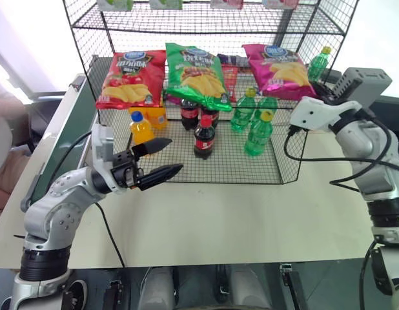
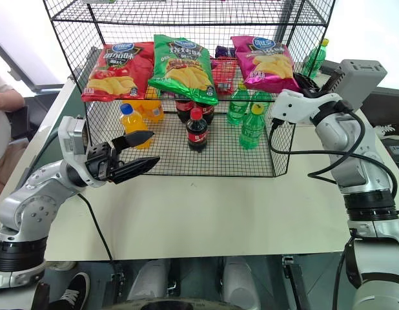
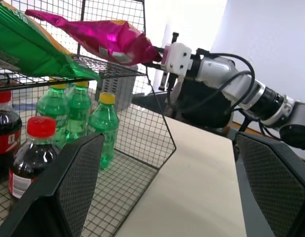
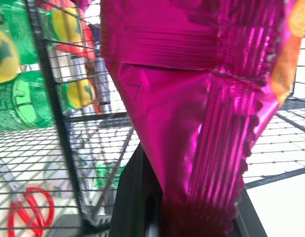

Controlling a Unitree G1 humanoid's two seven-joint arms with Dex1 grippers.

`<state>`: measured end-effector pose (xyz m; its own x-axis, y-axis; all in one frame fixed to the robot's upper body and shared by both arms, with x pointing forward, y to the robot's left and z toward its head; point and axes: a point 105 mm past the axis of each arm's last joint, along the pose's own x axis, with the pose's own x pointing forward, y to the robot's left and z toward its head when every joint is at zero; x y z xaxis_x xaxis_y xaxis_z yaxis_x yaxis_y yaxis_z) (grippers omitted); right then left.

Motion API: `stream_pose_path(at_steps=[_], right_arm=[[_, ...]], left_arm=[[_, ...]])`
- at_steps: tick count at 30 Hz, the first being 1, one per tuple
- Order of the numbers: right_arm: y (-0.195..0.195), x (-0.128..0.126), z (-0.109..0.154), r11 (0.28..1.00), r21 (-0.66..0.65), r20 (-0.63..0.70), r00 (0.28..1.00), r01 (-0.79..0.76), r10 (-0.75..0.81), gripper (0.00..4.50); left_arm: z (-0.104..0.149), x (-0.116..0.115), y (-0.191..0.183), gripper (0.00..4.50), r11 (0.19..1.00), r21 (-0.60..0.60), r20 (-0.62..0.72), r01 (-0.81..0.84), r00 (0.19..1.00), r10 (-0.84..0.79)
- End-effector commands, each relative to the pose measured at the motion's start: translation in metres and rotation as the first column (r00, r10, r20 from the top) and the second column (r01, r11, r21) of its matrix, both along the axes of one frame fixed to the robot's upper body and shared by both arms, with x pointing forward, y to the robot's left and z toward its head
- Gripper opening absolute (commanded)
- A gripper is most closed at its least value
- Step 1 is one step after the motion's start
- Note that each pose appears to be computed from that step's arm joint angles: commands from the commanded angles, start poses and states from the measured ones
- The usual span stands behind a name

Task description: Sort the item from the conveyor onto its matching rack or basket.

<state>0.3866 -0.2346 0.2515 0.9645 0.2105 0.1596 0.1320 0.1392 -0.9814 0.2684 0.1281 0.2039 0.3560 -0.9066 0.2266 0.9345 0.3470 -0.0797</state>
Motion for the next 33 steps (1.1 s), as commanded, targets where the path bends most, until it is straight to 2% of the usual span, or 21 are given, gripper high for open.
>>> stream_pose_path(at_steps=[1,6,8,10,13,16,19,21,25,29,33], right_arm=[[-0.002,0.001,0.024,1.0,-0.001,0.084,0.996,0.016,-0.016,0.05],[-0.002,0.005,0.023,1.0,0.027,0.061,0.998,0.001,-0.003,0.05],[-0.002,0.005,0.023,1.0,0.028,0.055,0.998,-0.006,0.004,1.09],[-0.004,0.005,0.021,0.999,0.047,0.035,0.999,-0.01,0.009,1.66],[-0.004,0.003,0.023,0.998,0.057,0.002,0.999,-0.037,0.037,3.11],[-0.009,0.003,0.036,0.985,0.159,-0.067,0.995,-0.061,0.072,4.44],[-0.013,0.001,0.045,0.985,0.154,-0.12,0.988,-0.076,0.095,4.44],[-0.011,0.0,0.046,0.965,0.243,-0.168,0.975,-0.102,0.145,4.44],[-0.013,-0.006,0.047,0.958,0.259,-0.228,0.955,-0.126,0.187,4.44],[-0.005,-0.016,0.049,0.912,0.363,-0.258,0.92,-0.192,0.296,4.44],[-0.005,-0.029,0.036,0.905,0.362,-0.341,0.872,-0.223,0.351,4.44]], left_arm=[[0.011,-0.006,-0.003,4.5,1.0,-0.015,0.044,0.012,0.999,-0.011],[0.01,-0.006,-0.002,4.5,1.0,-0.009,0.046,0.006,0.999,-0.006],[0.01,-0.006,-0.001,4.5,1.0,-0.01,0.044,0.002,0.999,-0.002],[0.009,-0.006,-0.001,4.5,1.0,-0.01,0.041,0.002,0.999,-0.002],[0.008,-0.007,-0.002,4.5,1.0,-0.012,0.038,0.003,0.999,-0.002],[0.005,-0.007,-0.002,4.5,1.0,-0.011,0.033,0.0,0.999,0.0],[0.004,-0.007,-0.003,4.5,1.0,-0.009,0.028,0.003,1.0,-0.003],[0.003,-0.007,-0.003,4.5,1.0,-0.013,0.023,0.004,1.0,-0.004],[0.003,-0.007,-0.003,4.5,1.0,-0.013,0.025,-0.001,1.0,0.002],[0.0,-0.008,-0.002,4.5,1.0,-0.007,0.018,-0.003,1.0,0.003],[0.0,-0.008,-0.003,4.5,1.0,-0.011,0.016,-0.002,1.0,0.002]])
